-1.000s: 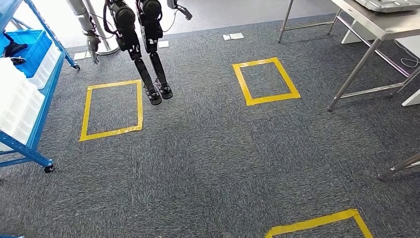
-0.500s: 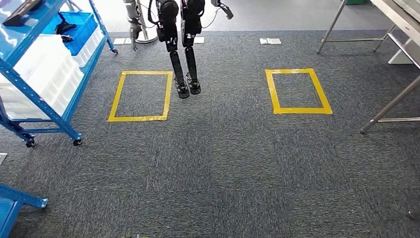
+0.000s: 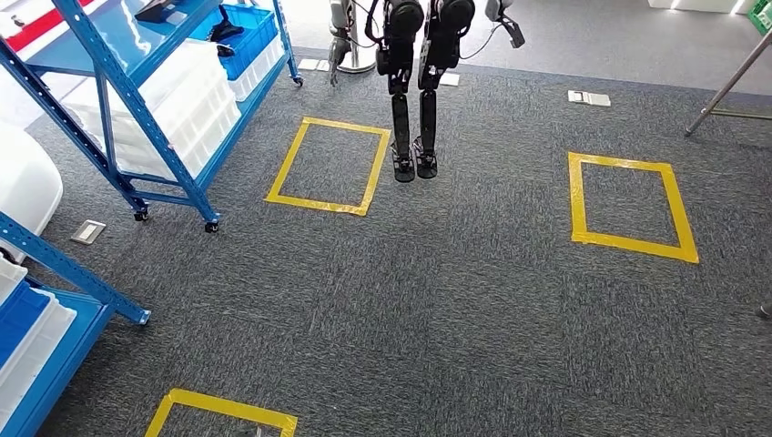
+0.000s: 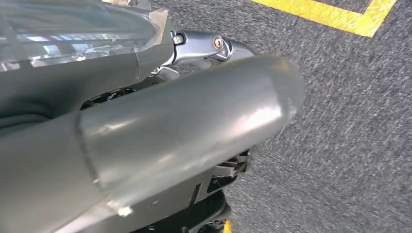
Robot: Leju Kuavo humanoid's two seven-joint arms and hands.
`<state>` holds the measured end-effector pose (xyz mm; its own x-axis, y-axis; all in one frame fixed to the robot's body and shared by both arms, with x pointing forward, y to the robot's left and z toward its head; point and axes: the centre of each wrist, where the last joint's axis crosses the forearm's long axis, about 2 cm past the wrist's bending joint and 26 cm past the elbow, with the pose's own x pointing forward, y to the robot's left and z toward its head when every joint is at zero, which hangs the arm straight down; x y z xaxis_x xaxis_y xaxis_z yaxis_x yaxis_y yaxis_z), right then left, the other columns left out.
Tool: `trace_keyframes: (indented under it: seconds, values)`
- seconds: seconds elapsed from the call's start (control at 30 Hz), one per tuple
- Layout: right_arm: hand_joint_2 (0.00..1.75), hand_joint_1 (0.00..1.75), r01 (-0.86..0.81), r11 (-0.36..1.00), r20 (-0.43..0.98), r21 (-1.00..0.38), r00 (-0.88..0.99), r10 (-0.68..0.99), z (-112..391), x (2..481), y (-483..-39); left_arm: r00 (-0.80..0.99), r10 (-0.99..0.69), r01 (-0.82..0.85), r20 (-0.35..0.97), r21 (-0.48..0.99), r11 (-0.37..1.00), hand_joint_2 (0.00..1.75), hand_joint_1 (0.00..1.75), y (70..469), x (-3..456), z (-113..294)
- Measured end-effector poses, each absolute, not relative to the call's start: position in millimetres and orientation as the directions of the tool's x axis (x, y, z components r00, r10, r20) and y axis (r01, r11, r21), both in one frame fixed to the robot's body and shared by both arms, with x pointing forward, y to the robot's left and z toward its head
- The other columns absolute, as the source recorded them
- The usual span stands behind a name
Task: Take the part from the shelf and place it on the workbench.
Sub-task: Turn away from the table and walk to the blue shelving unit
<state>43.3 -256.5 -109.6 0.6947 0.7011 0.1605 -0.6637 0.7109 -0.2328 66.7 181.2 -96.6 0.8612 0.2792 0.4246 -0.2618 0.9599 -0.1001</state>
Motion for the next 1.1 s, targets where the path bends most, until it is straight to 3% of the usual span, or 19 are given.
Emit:
trace_keyframes:
  seconds: [1.1]
  values:
    - [0.0, 0.0, -0.669, 0.711, 0.156, -0.219, 0.695, 0.702, -109.9, 42.3, -257.9, 0.878, 0.271, -0.245, 0.394, -0.115, 0.963, 0.0, 0.0, 184.1, 64.1, -97.7]
